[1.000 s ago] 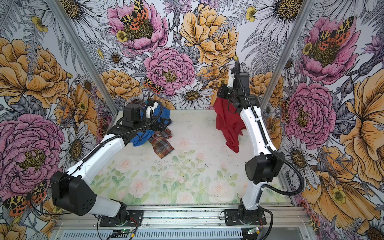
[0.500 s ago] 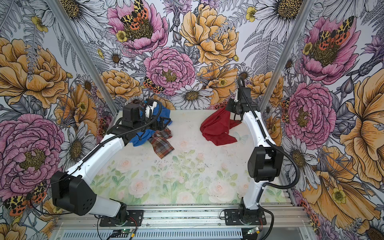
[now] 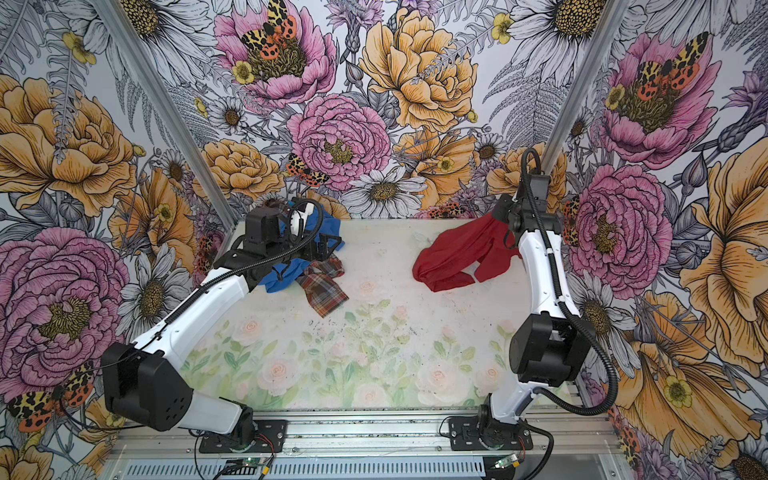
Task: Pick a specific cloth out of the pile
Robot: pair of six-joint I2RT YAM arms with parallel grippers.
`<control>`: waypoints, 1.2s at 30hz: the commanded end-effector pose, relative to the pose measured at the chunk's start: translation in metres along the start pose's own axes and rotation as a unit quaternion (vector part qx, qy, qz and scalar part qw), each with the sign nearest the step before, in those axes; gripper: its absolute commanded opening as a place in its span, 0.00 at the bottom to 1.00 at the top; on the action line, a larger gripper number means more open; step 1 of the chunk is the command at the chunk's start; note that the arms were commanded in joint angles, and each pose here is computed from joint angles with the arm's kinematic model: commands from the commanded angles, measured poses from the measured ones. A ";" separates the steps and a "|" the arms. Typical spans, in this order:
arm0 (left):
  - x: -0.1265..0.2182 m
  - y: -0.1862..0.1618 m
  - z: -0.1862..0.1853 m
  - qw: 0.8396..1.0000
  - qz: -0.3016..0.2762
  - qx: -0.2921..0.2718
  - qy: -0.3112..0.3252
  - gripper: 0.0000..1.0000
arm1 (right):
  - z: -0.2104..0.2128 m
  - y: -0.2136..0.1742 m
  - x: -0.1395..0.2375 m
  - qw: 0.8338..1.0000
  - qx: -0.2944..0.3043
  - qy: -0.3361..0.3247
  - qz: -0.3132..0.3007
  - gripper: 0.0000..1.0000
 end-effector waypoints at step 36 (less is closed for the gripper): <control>-0.019 -0.016 -0.016 0.996 0.053 0.006 -0.072 0.99 | 0.095 -0.172 -0.147 0.970 0.034 0.126 0.206 0.00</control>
Point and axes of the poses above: each gripper's point midway between its finger pads, its own x axis back along the fingers, its own z axis along the line the jaws close on, y = z × x, the point moved 3 cm from there along x, back along the fingers, and after that the axes turned 13 degrees about x, right-handed, at the moved point
